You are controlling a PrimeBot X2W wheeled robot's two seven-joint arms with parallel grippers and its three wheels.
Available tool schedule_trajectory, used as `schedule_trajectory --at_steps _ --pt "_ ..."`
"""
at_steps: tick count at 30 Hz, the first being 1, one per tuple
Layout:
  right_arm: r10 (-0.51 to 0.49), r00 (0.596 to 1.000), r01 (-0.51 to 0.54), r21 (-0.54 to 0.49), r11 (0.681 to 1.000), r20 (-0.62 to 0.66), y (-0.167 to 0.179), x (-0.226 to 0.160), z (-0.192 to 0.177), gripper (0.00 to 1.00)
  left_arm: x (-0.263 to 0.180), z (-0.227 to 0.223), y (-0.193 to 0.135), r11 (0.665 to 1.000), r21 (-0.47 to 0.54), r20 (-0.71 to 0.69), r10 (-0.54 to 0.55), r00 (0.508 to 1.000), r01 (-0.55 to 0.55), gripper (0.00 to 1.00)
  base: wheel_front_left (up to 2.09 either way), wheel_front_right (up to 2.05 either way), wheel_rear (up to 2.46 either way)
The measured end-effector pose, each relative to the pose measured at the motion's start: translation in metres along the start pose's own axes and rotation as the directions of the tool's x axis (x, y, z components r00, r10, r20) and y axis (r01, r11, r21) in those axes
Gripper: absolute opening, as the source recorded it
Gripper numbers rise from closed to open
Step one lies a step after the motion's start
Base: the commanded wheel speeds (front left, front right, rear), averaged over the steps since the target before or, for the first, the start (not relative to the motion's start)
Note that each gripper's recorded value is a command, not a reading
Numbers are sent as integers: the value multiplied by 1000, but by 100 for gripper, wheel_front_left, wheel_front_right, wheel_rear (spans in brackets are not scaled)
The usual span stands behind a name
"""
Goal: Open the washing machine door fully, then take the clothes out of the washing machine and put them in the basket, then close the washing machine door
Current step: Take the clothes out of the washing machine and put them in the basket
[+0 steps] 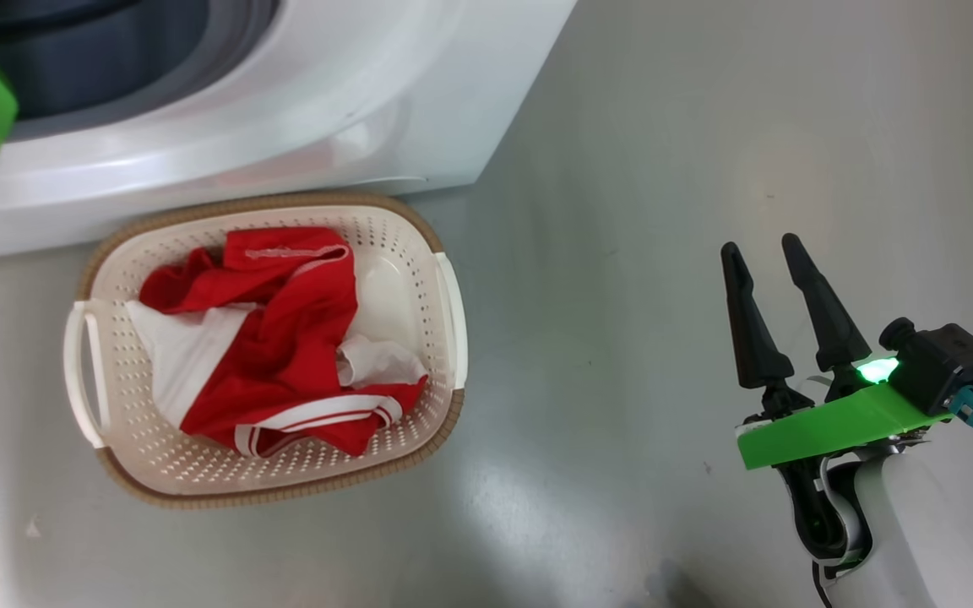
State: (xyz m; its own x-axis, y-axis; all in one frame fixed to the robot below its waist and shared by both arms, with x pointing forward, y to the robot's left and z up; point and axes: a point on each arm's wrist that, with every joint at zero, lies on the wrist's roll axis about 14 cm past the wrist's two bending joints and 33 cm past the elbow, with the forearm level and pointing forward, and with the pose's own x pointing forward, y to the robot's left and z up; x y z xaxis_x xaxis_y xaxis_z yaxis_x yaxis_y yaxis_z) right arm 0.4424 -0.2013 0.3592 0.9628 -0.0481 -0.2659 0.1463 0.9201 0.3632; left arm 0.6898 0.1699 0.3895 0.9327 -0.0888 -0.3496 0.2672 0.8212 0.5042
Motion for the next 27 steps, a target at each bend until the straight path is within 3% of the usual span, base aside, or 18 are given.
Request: schedule_trajectory --at_steps 9,17,27 --pt "24 999 -24 -1 1000 43 10 -4 17 100 -27 21 -3 992 -126 88 5 996 7 0 0 0 0" --pt "52 996 -50 -24 998 67 20 -10 28 100 -58 45 11 932 -362 198 79 977 -2 0 0 0 0" --pt "58 994 -54 -37 998 90 23 -24 37 100 -107 52 14 884 -468 271 137 953 6 0 0 0 0"
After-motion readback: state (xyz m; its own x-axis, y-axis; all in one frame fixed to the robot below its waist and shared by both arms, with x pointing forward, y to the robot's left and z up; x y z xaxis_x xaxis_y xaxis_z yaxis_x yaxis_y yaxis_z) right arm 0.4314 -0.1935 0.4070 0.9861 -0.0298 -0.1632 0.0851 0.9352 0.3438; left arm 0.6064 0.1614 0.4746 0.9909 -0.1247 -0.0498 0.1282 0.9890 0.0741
